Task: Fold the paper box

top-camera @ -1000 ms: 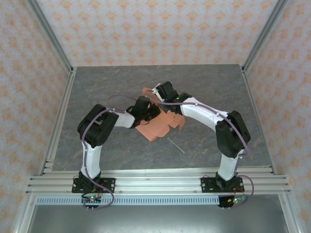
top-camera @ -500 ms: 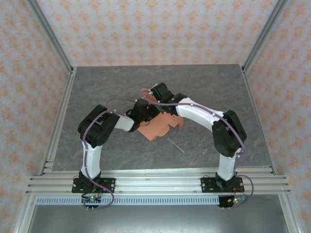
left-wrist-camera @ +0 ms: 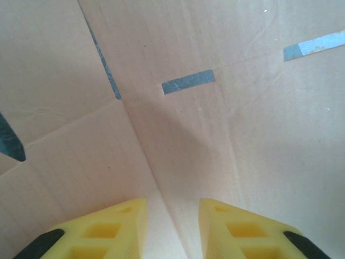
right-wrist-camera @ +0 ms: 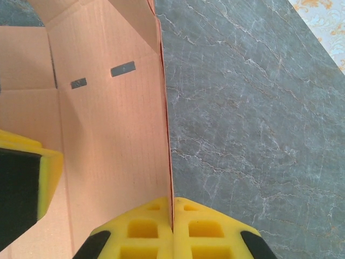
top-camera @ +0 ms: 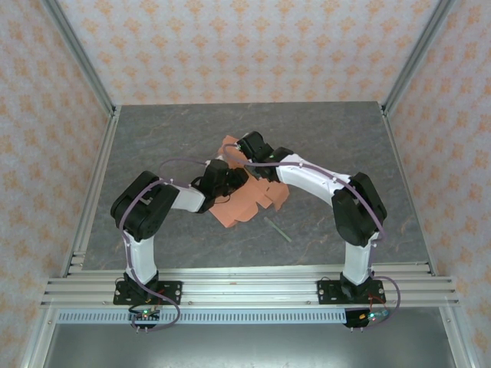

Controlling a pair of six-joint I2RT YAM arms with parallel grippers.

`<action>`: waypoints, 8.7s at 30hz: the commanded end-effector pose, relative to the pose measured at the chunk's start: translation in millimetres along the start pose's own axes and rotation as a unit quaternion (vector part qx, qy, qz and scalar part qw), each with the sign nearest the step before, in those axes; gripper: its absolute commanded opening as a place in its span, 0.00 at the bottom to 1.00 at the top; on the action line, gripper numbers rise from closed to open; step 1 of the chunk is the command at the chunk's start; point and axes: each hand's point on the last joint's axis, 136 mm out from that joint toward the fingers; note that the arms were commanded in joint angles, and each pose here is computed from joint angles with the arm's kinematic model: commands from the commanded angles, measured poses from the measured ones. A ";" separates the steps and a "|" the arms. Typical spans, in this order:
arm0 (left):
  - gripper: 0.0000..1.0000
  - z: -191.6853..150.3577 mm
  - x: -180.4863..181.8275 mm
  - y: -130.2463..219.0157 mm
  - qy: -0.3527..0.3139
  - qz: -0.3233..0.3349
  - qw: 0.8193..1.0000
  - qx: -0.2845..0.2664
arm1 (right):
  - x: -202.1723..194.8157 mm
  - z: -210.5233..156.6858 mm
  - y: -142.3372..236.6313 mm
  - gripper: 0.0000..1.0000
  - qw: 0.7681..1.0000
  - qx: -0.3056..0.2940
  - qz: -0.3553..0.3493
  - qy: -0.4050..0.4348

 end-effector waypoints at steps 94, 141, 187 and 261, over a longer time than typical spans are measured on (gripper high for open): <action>0.50 67.6 -8.0 114.8 -0.142 0.021 0.989 -0.042 | -29.0 24.4 47.3 0.00 0.984 -0.102 0.076 0.123; 0.61 62.0 -43.7 86.5 -0.444 -0.020 0.894 0.049 | -41.4 22.8 132.0 0.00 0.959 -0.066 0.271 0.049; 0.45 8.7 -96.2 80.0 -0.447 -0.158 0.876 0.089 | -38.8 34.9 123.6 0.00 0.958 -0.085 0.275 -0.012; 0.52 77.9 -167.9 154.9 -0.446 -0.221 0.862 0.097 | -27.2 28.0 137.7 0.00 0.942 -0.093 0.323 0.008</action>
Point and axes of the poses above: each hand's point on the last joint's axis, 136 mm out from that joint toward the fingers, its own y axis back along the fingers, its own x axis along the line the jaws close on, z = x × y, and after that the axes turned 2 degrees about -y, right-handed
